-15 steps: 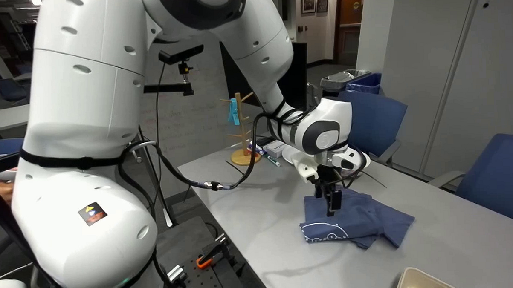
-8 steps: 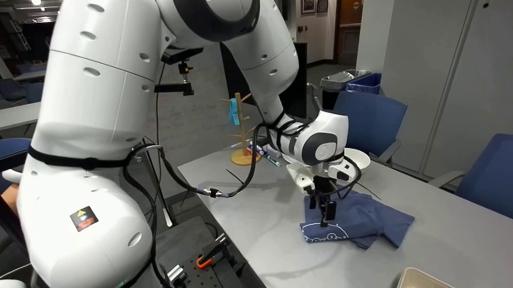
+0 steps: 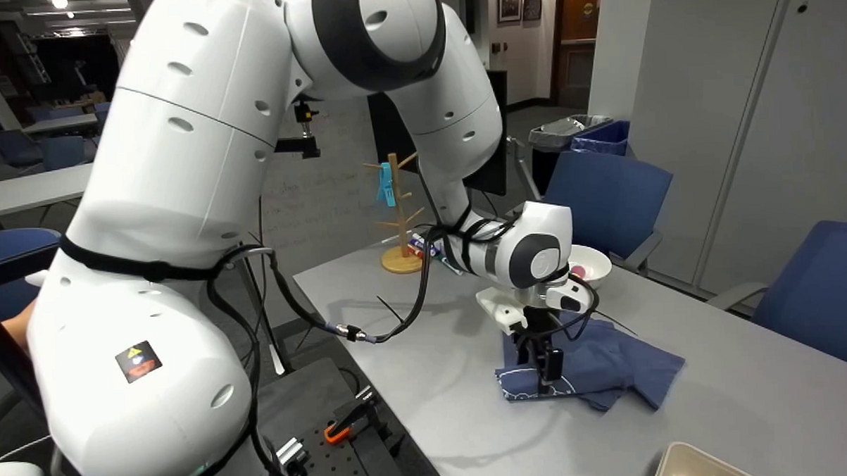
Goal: Fold the t-shirt
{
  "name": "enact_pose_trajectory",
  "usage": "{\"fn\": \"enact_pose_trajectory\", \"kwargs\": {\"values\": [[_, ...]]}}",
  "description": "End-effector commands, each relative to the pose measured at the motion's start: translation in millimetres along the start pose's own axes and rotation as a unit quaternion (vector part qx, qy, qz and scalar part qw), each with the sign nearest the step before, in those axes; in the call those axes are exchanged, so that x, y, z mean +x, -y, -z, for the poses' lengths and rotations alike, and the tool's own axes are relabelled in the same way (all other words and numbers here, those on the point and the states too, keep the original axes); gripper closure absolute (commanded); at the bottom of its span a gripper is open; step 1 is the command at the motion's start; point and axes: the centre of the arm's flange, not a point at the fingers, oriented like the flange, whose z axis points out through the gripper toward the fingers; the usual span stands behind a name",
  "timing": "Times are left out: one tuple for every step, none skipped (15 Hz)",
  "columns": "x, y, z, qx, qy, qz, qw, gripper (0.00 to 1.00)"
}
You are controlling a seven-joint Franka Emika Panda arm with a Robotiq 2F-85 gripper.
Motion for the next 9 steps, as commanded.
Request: {"fn": "enact_pose_trajectory", "kwargs": {"values": [[12, 12, 0, -0.026, -0.001, 0.009, 0.9996, 0.23], [13, 14, 1, -0.03, -0.001, 0.013, 0.9995, 0.18], [13, 15, 3, -0.033, -0.002, 0.014, 0.9994, 0.18], [13, 18, 5, -0.038, 0.003, 0.015, 0.9992, 0.09], [13, 20, 8, -0.046, 0.008, 0.013, 0.9988, 0.04], [12, 22, 11, -0.054, 0.019, 0.007, 0.9984, 0.02], [11, 24, 13, -0.06, 0.025, 0.004, 0.9979, 0.0], [11, 27, 15, -0.066, 0.031, 0.002, 0.9974, 0.0], [11, 31, 16, -0.07, 0.034, 0.003, 0.9969, 0.0]]}}
